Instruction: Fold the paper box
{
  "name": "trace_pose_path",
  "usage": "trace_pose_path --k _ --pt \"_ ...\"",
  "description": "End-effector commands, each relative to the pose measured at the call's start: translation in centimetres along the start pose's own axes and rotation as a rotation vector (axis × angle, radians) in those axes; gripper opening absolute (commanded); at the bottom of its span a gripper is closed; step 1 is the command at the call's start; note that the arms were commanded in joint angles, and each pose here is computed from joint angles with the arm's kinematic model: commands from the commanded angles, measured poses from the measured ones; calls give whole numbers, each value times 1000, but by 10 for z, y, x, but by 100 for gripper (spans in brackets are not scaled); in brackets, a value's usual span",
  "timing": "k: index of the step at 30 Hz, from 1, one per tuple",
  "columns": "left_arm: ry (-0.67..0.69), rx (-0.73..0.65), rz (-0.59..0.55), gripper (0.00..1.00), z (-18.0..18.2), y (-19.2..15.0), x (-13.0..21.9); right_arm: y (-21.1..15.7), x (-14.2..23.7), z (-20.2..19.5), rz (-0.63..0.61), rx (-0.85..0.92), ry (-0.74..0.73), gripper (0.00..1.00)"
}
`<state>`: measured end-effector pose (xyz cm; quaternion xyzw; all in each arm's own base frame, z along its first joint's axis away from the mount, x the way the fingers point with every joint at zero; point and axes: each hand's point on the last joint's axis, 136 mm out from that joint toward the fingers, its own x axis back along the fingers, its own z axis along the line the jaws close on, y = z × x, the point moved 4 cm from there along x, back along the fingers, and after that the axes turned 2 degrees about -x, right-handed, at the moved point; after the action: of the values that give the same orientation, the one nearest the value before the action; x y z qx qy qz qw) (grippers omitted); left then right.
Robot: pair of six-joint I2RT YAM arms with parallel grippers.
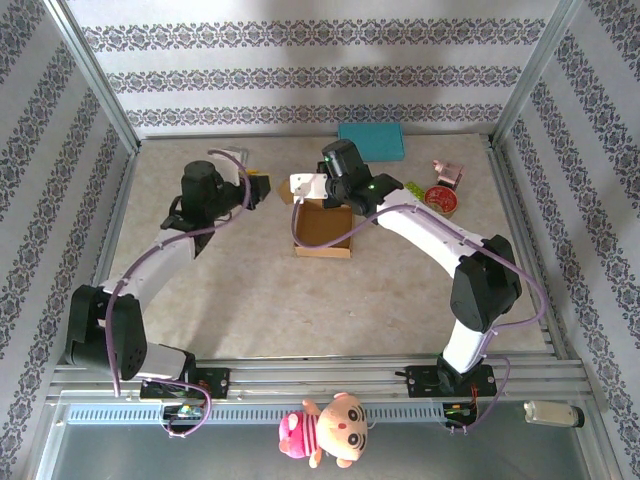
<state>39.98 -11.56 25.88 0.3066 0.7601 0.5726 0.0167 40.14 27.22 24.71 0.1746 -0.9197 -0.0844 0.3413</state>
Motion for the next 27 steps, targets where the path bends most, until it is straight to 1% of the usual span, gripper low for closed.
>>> trace_pose_path --k 1,2,4,6,8,10,13,16,17,19,21,23,27 --pt "248 358 207 27 53 -27 0 9 15 -8 -56 -5 -49 6" --pt "210 368 256 23 51 -29 -7 11 16 -5 -72 -12 -39 6" --pt "113 408 320 19 42 -31 -22 14 19 1 -92 6 -35 6" --pt "7 469 340 17 33 -32 -35 18 19 5 -106 42 -48 7" --pt "-47 502 338 17 28 -34 -44 18 17 9 -104 62 -41 8" --pt "-56 503 355 17 28 -41 -50 16 11 11 -87 61 -36 8" --pt "-36 514 427 16 34 -61 -61 15 8 11 -83 55 -36 9" --pt "-14 521 470 14 43 -82 -71 19 7 9 -105 26 -35 14" --pt "-36 514 487 13 40 -88 -74 20 6 9 -106 16 -31 16" --pt "-65 510 486 12 36 -94 -78 21 5 8 -108 -6 -34 19" --pt "-116 504 460 12 28 -93 -82 23 6 9 -122 -24 -28 21" --pt "-150 499 434 11 21 -90 -85 24 7 10 -135 -35 -23 21" --pt "-172 470 416 11 14 -87 -87 25 8 12 -141 -36 -16 19"
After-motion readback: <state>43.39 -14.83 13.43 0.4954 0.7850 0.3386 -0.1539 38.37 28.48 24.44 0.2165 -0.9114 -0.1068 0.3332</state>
